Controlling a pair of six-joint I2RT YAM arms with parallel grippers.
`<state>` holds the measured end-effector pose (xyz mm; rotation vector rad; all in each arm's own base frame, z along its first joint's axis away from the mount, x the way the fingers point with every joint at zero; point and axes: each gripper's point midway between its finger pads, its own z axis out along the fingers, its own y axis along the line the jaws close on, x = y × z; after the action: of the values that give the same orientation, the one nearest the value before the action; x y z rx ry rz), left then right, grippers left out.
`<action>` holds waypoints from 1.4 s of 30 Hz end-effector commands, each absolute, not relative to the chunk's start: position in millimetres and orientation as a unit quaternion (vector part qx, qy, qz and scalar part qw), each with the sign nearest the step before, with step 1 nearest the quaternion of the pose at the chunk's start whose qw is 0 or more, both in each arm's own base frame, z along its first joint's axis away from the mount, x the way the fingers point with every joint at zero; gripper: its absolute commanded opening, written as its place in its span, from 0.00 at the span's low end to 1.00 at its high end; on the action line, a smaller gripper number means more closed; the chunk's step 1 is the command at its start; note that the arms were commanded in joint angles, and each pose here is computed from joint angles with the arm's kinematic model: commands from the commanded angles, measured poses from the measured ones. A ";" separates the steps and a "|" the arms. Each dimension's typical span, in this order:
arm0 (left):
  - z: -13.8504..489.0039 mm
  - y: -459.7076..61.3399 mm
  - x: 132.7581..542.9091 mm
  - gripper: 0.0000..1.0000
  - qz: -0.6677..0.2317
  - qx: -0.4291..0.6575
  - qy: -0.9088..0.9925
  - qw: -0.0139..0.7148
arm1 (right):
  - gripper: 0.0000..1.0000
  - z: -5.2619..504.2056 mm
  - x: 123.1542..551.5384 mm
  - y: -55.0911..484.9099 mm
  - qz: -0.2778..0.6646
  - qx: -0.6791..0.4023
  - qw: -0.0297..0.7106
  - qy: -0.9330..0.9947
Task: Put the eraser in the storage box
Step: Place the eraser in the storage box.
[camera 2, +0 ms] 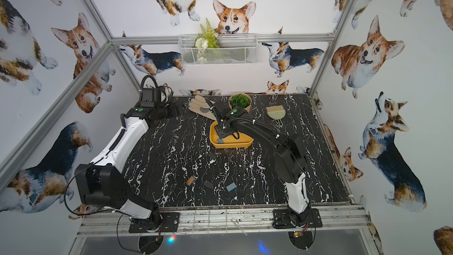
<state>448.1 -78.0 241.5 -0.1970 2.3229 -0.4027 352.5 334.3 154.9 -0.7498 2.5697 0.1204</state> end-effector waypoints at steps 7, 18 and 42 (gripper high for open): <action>240.3 -89.0 488.9 0.96 -0.177 -0.069 0.908 0.373 | 0.27 120.3 384.3 337.1 0.051 -0.219 0.181 0.957; 224.8 -93.1 513.7 0.96 -0.184 -0.068 0.914 0.355 | 0.27 86.6 397.3 343.3 0.063 -0.190 0.142 0.969; 205.3 -84.5 527.1 0.96 -0.186 -0.078 0.918 0.340 | 0.27 37.2 419.7 341.5 0.045 -0.161 0.123 0.978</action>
<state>525.6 -85.0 204.1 -0.2063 2.3920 -0.4736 417.0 344.6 39.4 -0.4997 2.8463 0.1616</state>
